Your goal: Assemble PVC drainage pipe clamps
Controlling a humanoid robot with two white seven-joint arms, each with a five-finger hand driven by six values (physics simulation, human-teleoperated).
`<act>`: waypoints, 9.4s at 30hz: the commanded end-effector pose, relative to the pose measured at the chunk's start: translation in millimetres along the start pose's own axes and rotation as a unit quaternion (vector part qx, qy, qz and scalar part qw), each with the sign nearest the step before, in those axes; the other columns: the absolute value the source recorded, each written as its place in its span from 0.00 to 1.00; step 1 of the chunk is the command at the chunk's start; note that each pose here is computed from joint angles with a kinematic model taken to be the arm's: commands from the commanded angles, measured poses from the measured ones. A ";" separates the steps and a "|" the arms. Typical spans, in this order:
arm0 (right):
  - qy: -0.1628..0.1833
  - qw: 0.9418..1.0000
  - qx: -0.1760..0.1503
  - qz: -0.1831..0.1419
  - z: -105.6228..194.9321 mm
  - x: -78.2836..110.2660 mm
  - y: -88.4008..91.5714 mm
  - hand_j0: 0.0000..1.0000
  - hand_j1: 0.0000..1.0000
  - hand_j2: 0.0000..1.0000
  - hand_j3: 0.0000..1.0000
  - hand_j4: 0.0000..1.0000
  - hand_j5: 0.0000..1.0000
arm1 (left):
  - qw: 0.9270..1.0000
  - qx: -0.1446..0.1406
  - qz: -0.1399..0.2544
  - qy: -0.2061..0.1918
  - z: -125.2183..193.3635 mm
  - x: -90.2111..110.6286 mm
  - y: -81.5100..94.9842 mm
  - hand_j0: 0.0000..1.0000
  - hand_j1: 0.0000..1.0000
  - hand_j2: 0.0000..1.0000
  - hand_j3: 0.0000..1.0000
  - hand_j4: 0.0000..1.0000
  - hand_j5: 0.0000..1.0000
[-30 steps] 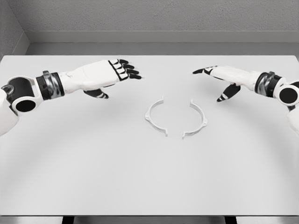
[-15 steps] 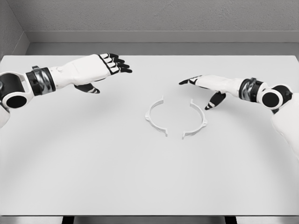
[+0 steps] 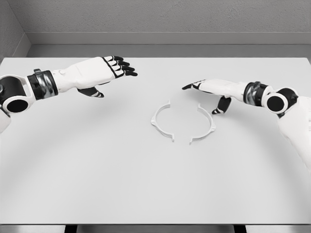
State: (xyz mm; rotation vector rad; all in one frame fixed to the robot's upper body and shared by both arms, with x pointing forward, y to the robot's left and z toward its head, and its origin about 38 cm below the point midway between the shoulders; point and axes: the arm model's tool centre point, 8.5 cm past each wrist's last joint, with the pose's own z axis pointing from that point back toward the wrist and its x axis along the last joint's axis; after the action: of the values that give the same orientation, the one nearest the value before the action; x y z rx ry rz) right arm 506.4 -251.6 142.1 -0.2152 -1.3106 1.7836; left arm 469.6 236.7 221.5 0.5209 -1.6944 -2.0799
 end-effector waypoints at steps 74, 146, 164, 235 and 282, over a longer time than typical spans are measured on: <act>-0.069 0.991 -0.108 -0.028 149.0 6.7 27.7 1.00 1.00 1.00 1.00 1.00 1.00 | 0.996 -0.071 0.047 -0.032 -191.0 51.8 -7.6 1.00 1.00 1.00 1.00 1.00 1.00; -0.057 0.989 -0.136 -0.029 159.2 -0.6 15.8 1.00 1.00 1.00 1.00 1.00 1.00 | 0.993 0.001 0.061 -0.103 -47.4 67.5 -1.1 1.00 1.00 1.00 1.00 1.00 1.00; -0.059 0.989 -0.135 -0.030 157.6 0.1 16.8 1.00 1.00 1.00 1.00 1.00 1.00 | 0.984 -0.044 0.098 -0.142 -93.6 109.6 -52.2 1.00 1.00 1.00 1.00 1.00 1.00; -0.052 0.989 -0.133 -0.028 162.0 -2.8 16.1 1.00 1.00 1.00 1.00 1.00 1.00 | 0.990 0.006 0.073 -0.121 -104.7 82.8 2.1 0.99 0.99 0.99 0.99 0.99 0.99; -0.051 0.989 -0.139 -0.030 164.3 -3.8 15.2 1.00 1.00 1.00 1.00 1.00 1.00 | 0.988 -0.080 0.085 -0.103 -144.4 90.9 -49.1 0.99 0.99 0.99 0.99 0.99 0.99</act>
State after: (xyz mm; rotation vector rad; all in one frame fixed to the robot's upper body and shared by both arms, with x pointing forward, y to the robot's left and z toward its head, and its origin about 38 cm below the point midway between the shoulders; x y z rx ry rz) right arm 403.2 -367.0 197.9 -0.2432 -1.6186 1.5841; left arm 464.6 76.2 143.2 0.1157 -1.5987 -2.1914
